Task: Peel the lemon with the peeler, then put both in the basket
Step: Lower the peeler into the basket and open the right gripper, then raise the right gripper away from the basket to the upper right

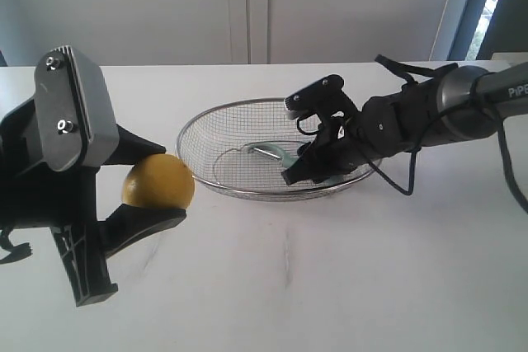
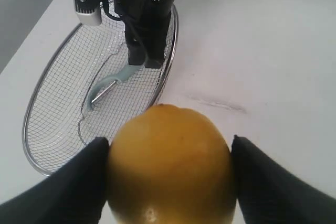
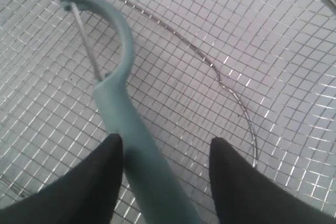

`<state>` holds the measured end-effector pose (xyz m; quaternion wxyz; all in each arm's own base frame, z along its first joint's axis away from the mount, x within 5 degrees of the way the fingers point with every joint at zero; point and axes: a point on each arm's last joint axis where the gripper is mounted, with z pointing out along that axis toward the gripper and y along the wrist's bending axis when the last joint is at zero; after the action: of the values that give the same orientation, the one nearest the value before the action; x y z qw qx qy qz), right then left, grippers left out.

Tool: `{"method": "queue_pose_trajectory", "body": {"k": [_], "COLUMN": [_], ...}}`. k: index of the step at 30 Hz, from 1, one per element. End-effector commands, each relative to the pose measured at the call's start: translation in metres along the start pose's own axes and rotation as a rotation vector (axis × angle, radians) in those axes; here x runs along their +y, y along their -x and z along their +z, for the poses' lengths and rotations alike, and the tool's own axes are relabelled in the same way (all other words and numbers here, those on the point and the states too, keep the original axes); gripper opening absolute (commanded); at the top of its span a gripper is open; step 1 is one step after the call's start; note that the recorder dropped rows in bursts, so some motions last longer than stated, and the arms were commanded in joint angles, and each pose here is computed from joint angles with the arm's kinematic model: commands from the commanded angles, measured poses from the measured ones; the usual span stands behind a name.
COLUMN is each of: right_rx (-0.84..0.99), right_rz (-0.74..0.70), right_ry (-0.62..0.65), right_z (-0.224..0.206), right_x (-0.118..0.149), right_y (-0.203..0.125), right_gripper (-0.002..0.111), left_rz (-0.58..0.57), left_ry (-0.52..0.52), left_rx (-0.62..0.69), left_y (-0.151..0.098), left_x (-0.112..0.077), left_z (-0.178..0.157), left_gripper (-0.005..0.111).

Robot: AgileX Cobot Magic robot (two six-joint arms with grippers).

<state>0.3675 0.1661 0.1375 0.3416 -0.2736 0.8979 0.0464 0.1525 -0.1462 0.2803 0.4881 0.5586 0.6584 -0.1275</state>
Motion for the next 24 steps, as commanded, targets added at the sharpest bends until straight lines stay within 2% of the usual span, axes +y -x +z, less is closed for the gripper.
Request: {"method": "queue_pose_trajectory", "body": {"k": [1,8,13,18,21,24], "right_rx": [-0.048,-0.203,-0.204,-0.172,-0.108,-0.061], "right_rz": [0.024,0.023,0.085,0.122,0.08,0.046], "right_ry": [-0.01,-0.034,-0.02,-0.004,0.007,0.015], "right_z": [-0.015,-0.072,-0.125,-0.18,-0.205,-0.223], "right_x": [-0.005,-0.01,-0.01,-0.009,-0.007,-0.004], "right_y": [0.016,0.049,0.059,0.057,0.048,0.035], "right_gripper": [0.053,0.052,0.045,0.027,0.002,0.0], "left_rz": [-0.033,-0.033,-0.033,-0.033,-0.033,-0.033], "left_ry": [-0.007,-0.005,-0.005,-0.005,-0.006,-0.008], "left_rx": [-0.009,-0.01,-0.01,-0.01,-0.009,-0.009], "left_y": [0.0,0.0,0.0,0.0,0.0,0.0], "left_x": [-0.001,-0.001,-0.001,-0.001,-0.001,-0.002], "left_z": [-0.001,-0.001,-0.001,-0.001,-0.001,-0.001], "left_gripper": [0.0,0.0,0.0,0.0,0.0,0.0]}}
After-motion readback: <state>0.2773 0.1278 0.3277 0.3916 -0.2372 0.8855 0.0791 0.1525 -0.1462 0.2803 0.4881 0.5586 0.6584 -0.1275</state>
